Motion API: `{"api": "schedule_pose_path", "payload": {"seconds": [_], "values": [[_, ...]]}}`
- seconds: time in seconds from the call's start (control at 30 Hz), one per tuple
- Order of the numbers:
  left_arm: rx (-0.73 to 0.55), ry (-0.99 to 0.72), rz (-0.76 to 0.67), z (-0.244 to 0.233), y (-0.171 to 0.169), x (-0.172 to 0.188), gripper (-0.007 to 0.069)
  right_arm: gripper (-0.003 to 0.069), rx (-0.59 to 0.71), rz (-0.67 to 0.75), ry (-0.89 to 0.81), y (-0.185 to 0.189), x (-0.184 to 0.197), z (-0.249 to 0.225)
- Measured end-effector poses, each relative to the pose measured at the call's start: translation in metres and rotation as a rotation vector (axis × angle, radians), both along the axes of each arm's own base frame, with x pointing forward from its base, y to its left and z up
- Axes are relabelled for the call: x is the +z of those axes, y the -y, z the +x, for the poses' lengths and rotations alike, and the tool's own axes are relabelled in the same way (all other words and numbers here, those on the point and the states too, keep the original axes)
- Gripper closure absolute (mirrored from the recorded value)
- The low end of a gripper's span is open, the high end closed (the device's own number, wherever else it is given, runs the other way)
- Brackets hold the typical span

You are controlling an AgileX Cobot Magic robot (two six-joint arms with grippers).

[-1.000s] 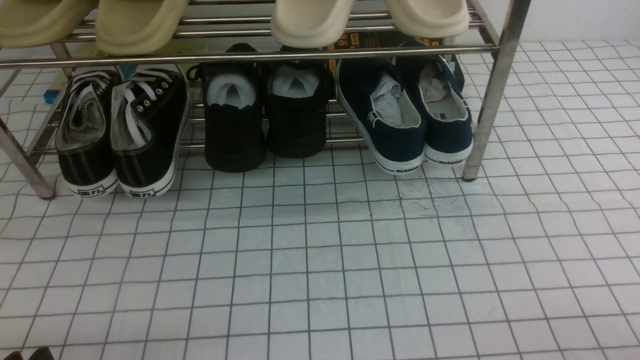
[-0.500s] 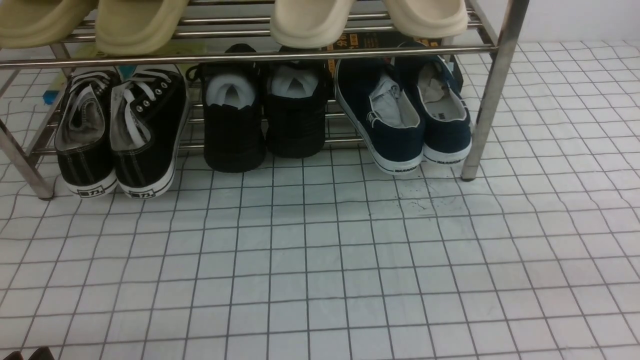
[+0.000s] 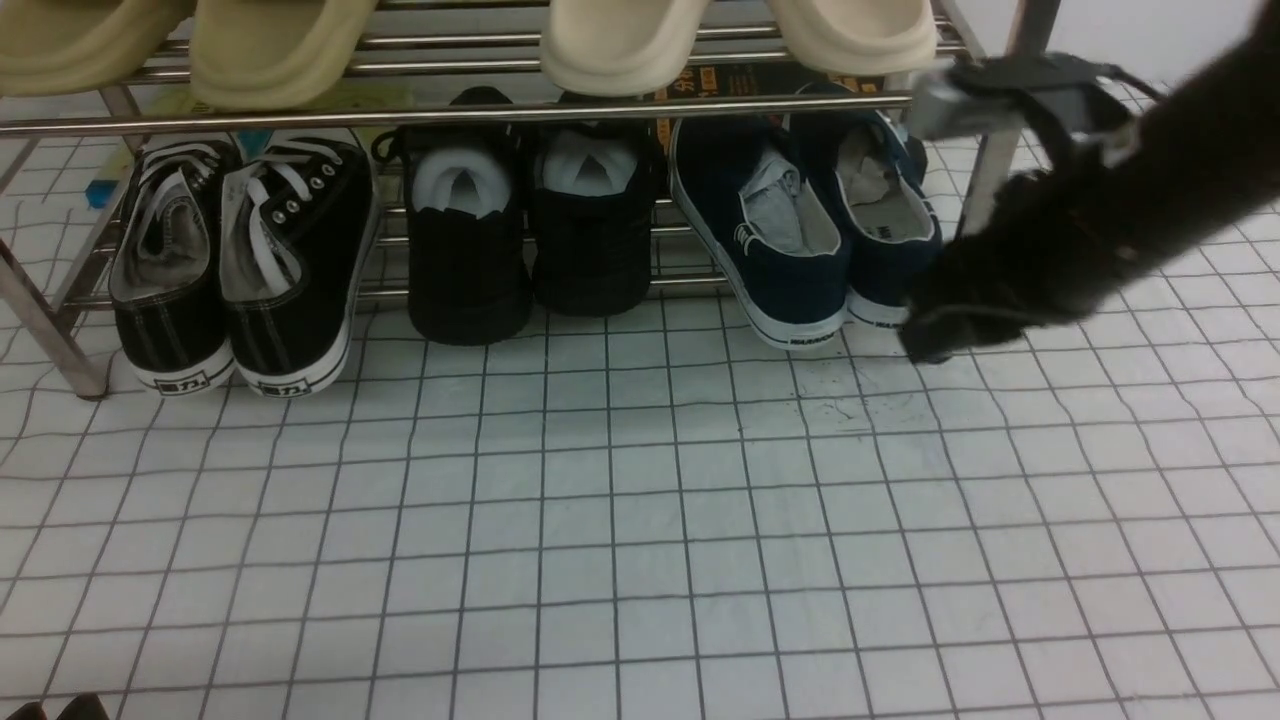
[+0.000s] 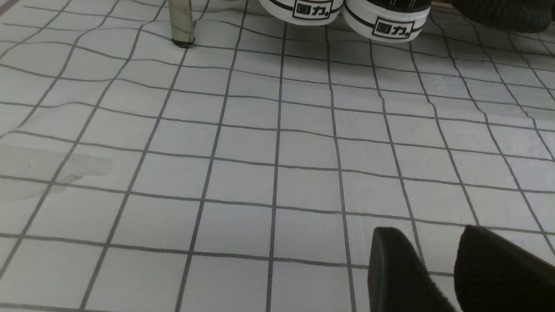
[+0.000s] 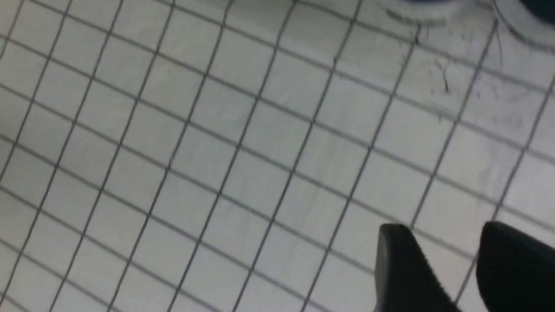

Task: Take the shoes off the shelf with your hand from the white checkered tablecloth.

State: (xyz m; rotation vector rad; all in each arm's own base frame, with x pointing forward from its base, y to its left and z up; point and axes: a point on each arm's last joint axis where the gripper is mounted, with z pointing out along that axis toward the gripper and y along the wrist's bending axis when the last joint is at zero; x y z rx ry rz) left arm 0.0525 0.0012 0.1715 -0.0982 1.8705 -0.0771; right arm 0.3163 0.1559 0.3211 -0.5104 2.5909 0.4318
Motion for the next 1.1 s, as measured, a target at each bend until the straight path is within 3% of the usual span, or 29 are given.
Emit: {"api": "schedule_pose_path", "payload": {"seconds": [0.23,0.67,0.8,0.9,0.93,0.97,1.1], "values": [[0.0,0.0,0.0,0.0,0.0,0.0,0.0385,0.0245,0.026,-0.036,0.096,-0.039,0.013,0.057],[0.0,0.0,0.0,0.0,0.0,0.0,0.0385,0.0248,-0.001,-0.023,0.139,-0.066,-0.054,0.117],[0.0,0.0,0.0,0.0,0.0,0.0,0.0385,0.0326,-0.007,-0.022,0.163,-0.069,-0.064,0.124],[0.0,0.0,0.0,0.0,0.0,0.0,0.0385,0.049,-0.008,-0.018,0.164,-0.069,-0.066,0.125],[0.0,0.0,0.0,0.0,0.0,0.0,0.0385,0.0504,-0.008,-0.017,0.162,-0.07,-0.065,0.125],[0.0,0.0,0.0,0.0,0.0,0.0,0.0385,0.059,-0.008,-0.009,0.16,-0.071,-0.063,0.124],[0.0,0.0,0.0,0.0,0.0,0.0,0.0385,0.0622,0.012,-0.019,0.135,-0.071,-0.051,0.114]]}}
